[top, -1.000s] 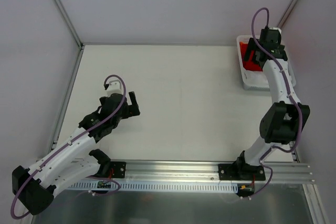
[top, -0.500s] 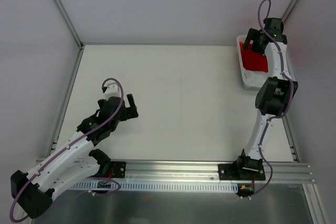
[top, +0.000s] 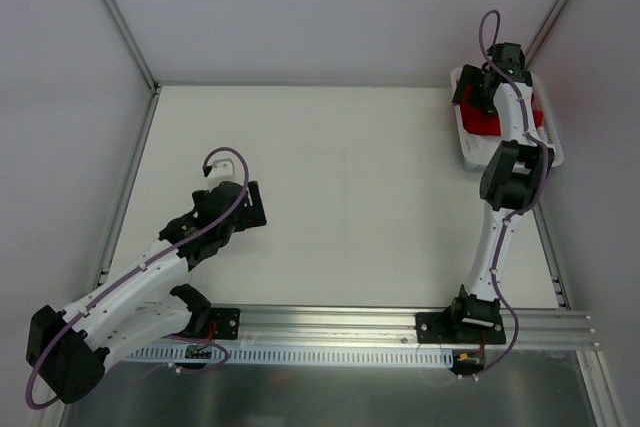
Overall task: Fold and stack the t-shirts
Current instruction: Grab crumpled tshirt from bin with the right arm
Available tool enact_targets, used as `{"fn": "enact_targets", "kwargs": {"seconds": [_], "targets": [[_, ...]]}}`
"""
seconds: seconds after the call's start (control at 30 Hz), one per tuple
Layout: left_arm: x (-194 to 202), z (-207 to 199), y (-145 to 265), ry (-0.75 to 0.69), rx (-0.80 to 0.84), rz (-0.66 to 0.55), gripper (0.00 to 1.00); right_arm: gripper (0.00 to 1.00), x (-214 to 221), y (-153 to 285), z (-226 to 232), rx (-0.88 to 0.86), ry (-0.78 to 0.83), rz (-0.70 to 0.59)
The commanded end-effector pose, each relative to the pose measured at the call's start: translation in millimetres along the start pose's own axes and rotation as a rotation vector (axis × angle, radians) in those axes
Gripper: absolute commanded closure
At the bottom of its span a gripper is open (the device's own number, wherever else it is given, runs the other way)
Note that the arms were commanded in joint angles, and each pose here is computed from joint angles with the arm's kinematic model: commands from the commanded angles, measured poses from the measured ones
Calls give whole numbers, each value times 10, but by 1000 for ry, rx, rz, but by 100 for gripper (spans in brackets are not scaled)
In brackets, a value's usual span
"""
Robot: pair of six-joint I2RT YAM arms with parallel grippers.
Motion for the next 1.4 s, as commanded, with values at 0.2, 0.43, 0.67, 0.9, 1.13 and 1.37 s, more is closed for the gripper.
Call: {"fn": "enact_targets", "kwargs": {"seconds": [0.2,0.43,0.67,0.9,1.13,1.37], "targets": [[-120,-62,63,31,47,-56,1,73,4,192,-39,246,137,8],[-142,-144,28,13,111,-61,1,55,-138,461,24,271,168,-63],[-109,-131,30,17,126,-60,1,33,-189,528,41,253,169,-88],[-80,-171,-14,17,136,-37,1,25,-302,636,19,285,168,-133],[-50,-199,-78,8,137,-20,1,21,-323,649,-12,313,171,-138],[-43,-194,-89,7,133,-23,1,20,-182,387,-48,289,166,-72]]}}
Point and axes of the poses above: each gripper's point midway between its finger pads, its own y axis back along the fingers, its own z axis along the line the jaws close on, x = y × z, the point moved 9 cm from there along y, back along the fingers, and after that the axes turned 7 degrees about y, right-handed, at the moved point
